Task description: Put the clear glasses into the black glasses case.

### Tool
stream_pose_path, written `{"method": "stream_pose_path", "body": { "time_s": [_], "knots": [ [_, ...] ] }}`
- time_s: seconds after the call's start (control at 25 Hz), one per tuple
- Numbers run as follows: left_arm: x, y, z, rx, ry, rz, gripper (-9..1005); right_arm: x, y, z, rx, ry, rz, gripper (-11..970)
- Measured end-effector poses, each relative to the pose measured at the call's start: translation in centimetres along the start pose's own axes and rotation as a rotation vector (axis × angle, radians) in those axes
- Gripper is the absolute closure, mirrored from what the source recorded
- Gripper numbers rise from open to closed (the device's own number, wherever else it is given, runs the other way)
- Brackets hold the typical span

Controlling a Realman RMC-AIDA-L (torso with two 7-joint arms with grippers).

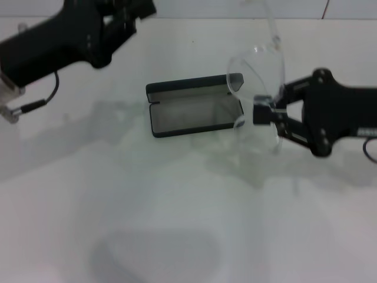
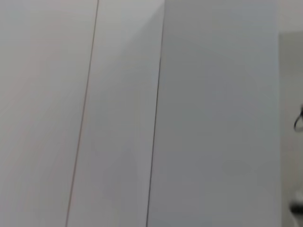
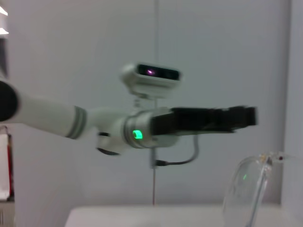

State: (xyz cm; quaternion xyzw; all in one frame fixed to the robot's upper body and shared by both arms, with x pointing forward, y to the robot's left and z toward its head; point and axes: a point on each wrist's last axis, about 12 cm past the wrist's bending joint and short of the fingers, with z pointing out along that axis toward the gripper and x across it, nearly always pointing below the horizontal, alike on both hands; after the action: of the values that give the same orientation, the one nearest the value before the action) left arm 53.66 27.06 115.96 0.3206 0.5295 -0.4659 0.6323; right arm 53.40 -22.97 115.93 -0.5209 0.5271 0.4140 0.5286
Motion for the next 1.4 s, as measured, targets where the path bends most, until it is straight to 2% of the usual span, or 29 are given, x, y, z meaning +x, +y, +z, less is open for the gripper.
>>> {"method": "stream_pose_path", "body": {
  "time_s": [0.16,0.32,0.56,1.0,1.4],
  "knots": [
    [-1.1,0.1,2.1,0.073,-0.004,-0.001,816,1.6,0.9,-0.3,-0.013,-0.042,-0.064,844],
    [-1.1,-0.2,4.7,0.165,0.023,-0.036,903,2.9,1.6,0.1,-0.038,-0.037,-0.129,844],
    [-0.5,-0.7,7.5,0.264,0.075,-0.072,940,3.7,2.0,0.9,-0.050,-0.017,-0.183,844],
    [0.8,-1.2,8.1,0.296,0.164,-0.110,940,3.1,2.4,2.6,-0.120,-0.042,-0.225,845],
    [2.1,-1.7,8.0,0.307,0.204,-0.184,940,2.4,2.3,2.7,-0.129,-0.061,-0.251,845]
  ]
}}
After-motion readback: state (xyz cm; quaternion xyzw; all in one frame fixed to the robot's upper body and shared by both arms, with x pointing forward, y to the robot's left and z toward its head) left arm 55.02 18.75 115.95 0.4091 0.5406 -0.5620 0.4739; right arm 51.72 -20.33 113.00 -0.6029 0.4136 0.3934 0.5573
